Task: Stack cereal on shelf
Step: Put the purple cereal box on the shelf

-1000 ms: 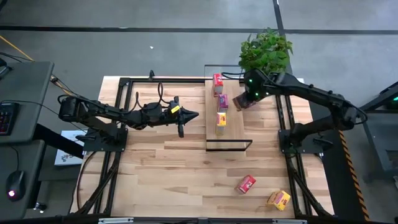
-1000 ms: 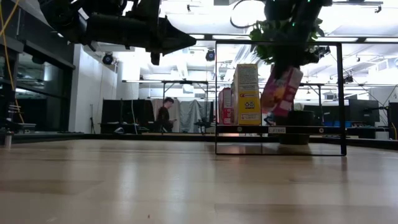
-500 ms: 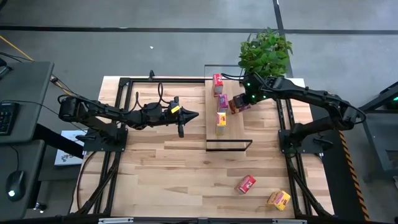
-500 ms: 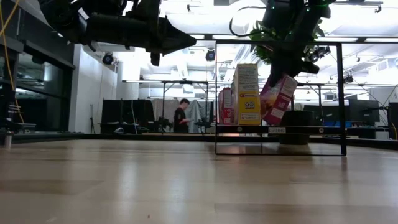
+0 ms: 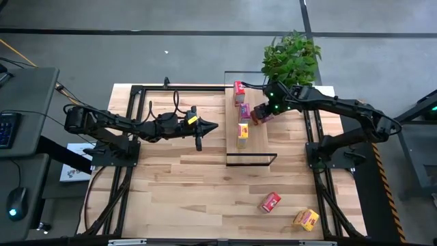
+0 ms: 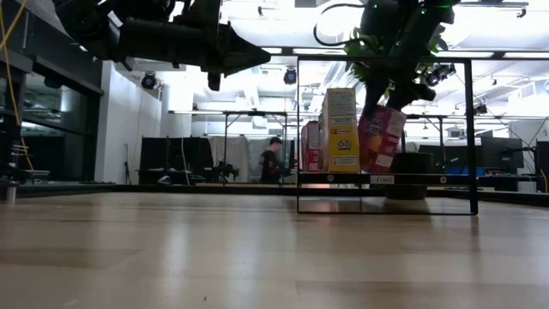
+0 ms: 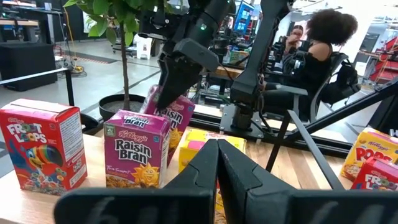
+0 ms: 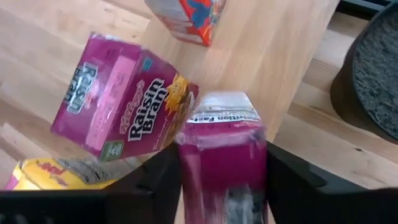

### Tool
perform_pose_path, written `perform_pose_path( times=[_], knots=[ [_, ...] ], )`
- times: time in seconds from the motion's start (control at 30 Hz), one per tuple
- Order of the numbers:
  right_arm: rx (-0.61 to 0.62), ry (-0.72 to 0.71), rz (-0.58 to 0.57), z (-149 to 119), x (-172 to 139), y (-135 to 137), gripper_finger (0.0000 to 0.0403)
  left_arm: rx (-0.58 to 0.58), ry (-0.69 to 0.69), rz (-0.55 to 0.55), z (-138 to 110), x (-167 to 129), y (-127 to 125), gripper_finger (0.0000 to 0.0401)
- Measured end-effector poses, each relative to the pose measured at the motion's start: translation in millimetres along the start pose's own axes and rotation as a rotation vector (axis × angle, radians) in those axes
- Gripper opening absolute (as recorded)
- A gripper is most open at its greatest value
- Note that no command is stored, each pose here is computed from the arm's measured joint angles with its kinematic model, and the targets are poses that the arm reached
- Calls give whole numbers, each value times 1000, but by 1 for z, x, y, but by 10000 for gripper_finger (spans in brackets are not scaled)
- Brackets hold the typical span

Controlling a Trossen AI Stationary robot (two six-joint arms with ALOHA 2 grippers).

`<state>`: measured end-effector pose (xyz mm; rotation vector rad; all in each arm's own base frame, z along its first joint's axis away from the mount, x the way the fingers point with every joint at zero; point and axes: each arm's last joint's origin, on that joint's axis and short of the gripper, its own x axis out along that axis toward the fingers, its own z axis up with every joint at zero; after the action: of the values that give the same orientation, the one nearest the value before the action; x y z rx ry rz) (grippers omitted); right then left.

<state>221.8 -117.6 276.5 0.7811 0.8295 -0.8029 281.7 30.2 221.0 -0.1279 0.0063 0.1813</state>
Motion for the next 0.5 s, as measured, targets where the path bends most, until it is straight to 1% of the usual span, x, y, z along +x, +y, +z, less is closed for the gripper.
perform_pose_path(
  times=[0.1, 0.2, 0.5],
  knots=[
    [23, -4, -5, 0, 0, 0, 210, 0, 0, 0, 0, 0, 0, 0],
    [46, -11, -7, 1, 0, 0, 224, 0, 0, 0, 0, 0, 0, 0],
    [42, -47, 21, 4, -1, 3, 229, 0, 0, 0, 0, 0, 0, 0]
  ],
)
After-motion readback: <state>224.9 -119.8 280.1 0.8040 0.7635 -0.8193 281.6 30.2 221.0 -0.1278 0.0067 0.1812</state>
